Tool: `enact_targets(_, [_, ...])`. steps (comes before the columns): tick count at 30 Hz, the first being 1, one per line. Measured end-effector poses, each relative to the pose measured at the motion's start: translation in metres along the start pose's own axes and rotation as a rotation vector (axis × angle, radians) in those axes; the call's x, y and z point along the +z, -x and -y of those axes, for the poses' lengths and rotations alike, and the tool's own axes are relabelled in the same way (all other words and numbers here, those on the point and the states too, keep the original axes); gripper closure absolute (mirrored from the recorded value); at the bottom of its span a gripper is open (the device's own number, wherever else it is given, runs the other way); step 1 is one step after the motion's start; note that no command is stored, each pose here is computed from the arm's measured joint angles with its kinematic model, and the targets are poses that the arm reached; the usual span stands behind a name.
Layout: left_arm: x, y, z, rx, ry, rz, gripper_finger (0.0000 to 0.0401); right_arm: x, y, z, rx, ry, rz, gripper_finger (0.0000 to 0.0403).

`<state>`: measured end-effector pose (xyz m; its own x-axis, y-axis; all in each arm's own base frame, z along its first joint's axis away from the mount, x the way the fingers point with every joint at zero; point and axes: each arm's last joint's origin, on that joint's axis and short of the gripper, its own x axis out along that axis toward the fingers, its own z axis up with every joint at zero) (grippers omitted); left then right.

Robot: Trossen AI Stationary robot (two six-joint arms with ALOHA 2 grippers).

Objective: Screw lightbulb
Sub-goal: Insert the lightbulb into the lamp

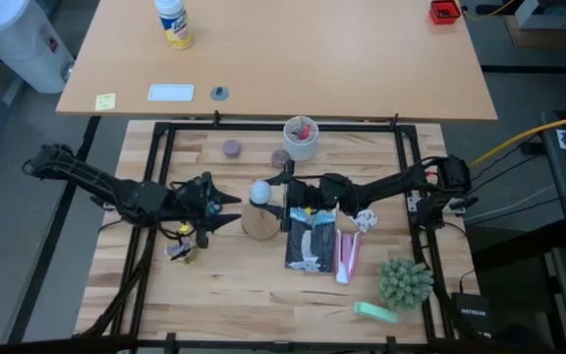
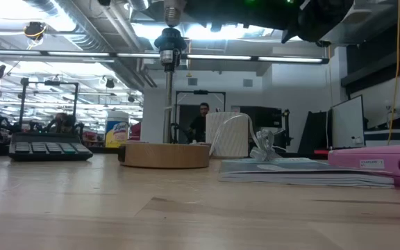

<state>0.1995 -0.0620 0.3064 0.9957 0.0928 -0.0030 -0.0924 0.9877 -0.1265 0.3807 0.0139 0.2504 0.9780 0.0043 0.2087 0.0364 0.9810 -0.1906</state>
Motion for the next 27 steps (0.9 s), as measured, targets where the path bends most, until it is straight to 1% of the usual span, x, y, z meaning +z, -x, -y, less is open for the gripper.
enact_targets(5, [-0.002,-0.008,-0.002,0.022,-0.025,0.018,0.0221,0.004,0.000,0.001,-0.010,0.012,0.040,0.0150])
enact_targets(13, [-0.001,-0.016,-0.010,0.069,-0.032,0.042,0.0221,0.001,0.000,0.002,-0.031,0.066,0.008,0.0150])
enact_targets(20, [0.011,-0.016,-0.011,0.076,-0.079,0.155,0.0221,-0.003,0.000,0.007,-0.046,0.073,-0.032,0.0150])
enact_targets(27, [0.015,-0.015,-0.011,0.078,-0.103,0.193,0.0221,-0.006,-0.001,0.011,-0.049,0.073,-0.032,0.0150])
